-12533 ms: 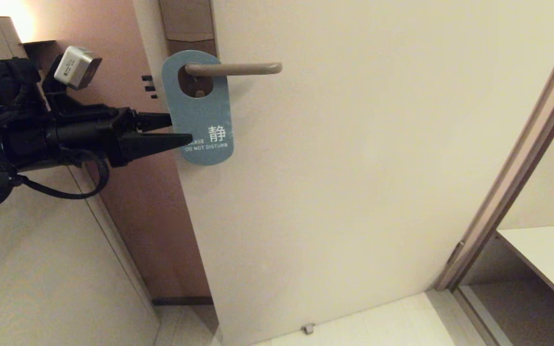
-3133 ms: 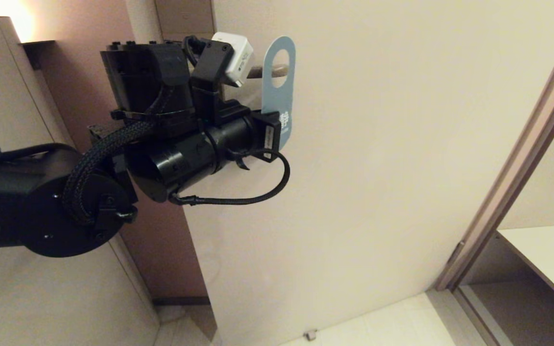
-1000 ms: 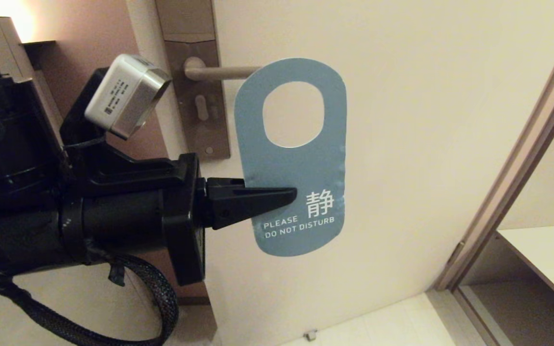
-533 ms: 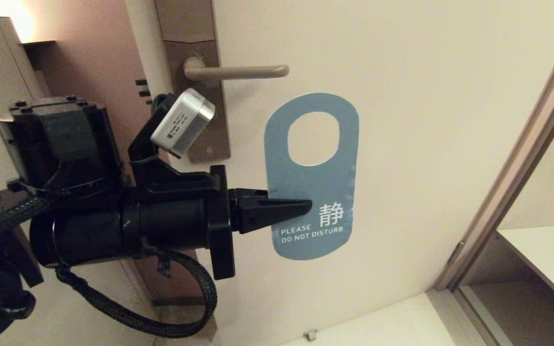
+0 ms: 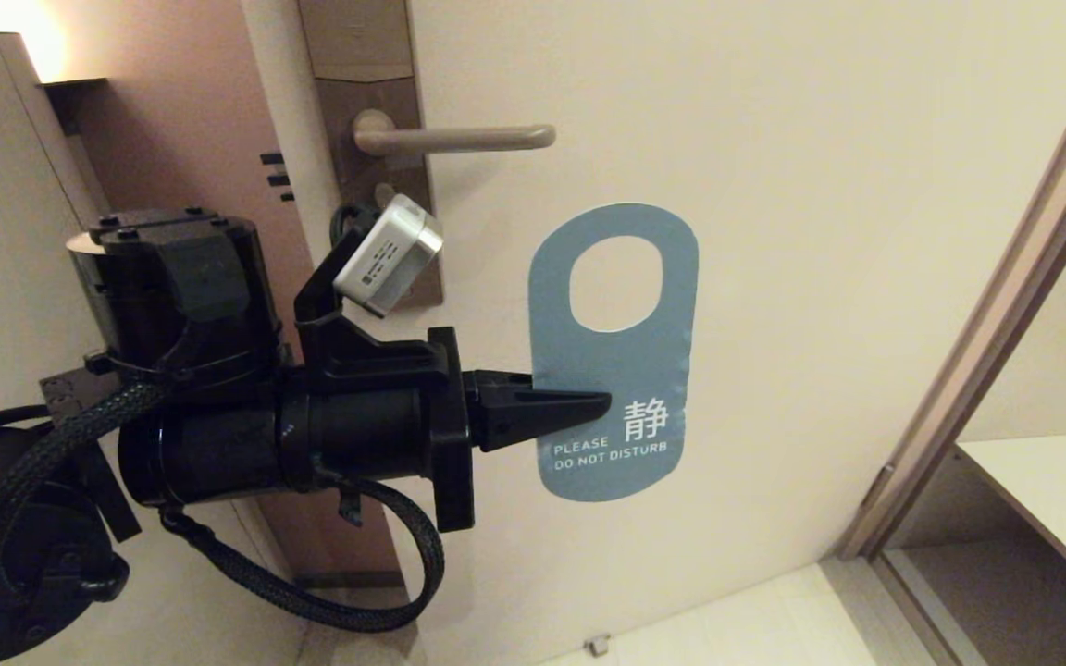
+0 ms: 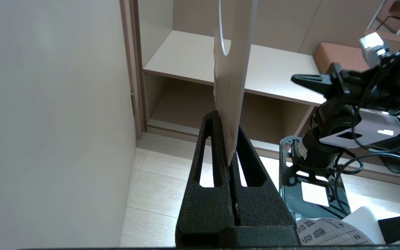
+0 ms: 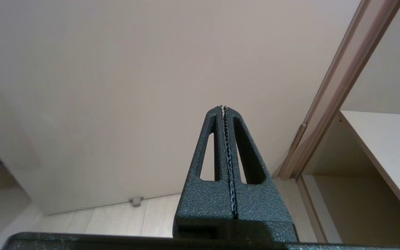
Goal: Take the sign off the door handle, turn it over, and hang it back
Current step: Hand it to the other hand
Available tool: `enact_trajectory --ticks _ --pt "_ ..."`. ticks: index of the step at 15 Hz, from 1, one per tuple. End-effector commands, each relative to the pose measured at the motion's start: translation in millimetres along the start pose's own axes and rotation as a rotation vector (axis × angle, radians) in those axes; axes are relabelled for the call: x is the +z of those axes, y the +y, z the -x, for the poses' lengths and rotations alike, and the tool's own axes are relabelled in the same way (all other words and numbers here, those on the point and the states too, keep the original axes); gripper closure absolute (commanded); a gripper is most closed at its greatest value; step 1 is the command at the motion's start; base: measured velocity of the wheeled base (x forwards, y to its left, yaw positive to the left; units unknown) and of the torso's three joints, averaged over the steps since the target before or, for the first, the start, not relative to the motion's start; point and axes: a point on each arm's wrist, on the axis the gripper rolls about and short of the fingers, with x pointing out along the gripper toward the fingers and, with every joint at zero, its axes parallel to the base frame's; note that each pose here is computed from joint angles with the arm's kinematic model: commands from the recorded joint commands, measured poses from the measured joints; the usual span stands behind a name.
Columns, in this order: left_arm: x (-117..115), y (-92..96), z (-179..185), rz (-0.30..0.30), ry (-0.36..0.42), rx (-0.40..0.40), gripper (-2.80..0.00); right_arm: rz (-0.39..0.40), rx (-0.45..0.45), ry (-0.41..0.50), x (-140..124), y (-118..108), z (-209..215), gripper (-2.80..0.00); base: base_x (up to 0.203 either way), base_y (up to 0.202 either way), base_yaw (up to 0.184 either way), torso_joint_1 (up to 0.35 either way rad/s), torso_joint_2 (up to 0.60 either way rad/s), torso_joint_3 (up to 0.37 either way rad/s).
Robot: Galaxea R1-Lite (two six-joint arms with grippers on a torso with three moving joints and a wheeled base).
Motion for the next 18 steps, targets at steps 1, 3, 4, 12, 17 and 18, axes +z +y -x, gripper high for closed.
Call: enact_trajectory --ticks 1,3,4,12,17,18 --pt "-0.6 0.4 -0.7 0.001 0.000 -0.004 0.00 0.000 0.005 0.015 10.2 -0.2 6.7 0.00 0.000 0.000 0.000 0.000 0.00 0.000" --pt "1.1 0.1 -0.1 0.000 -0.004 -0.003 0.00 -0.001 0.010 0.061 21.5 -0.5 11.8 0.00 0.000 0.000 0.000 0.000 0.00 0.000" --pt "1.9 0.0 -0.3 -0.001 -0.007 -0.004 0.00 -0.002 0.011 0.091 27.7 -0.8 8.6 0.00 0.000 0.000 0.000 0.000 0.00 0.000" --pt "14.8 4.5 0.7 -0.027 -0.042 0.008 0.00 -0.012 0.161 0.168 112.4 -1.2 -97.8 0.00 0.000 0.000 0.000 0.000 0.00 0.000" --pt "14.4 5.2 -5.0 -0.028 -0.034 -0.085 0.00 -0.078 0.877 0.147 131.8 14.0 -130.5 0.00 0.000 0.000 0.000 0.000 0.00 0.000" --pt "16.8 6.4 -7.1 -0.033 -0.039 -0.099 0.00 -0.091 0.954 0.171 132.5 18.9 -140.1 0.00 0.000 0.000 0.000 0.000 0.00 0.000"
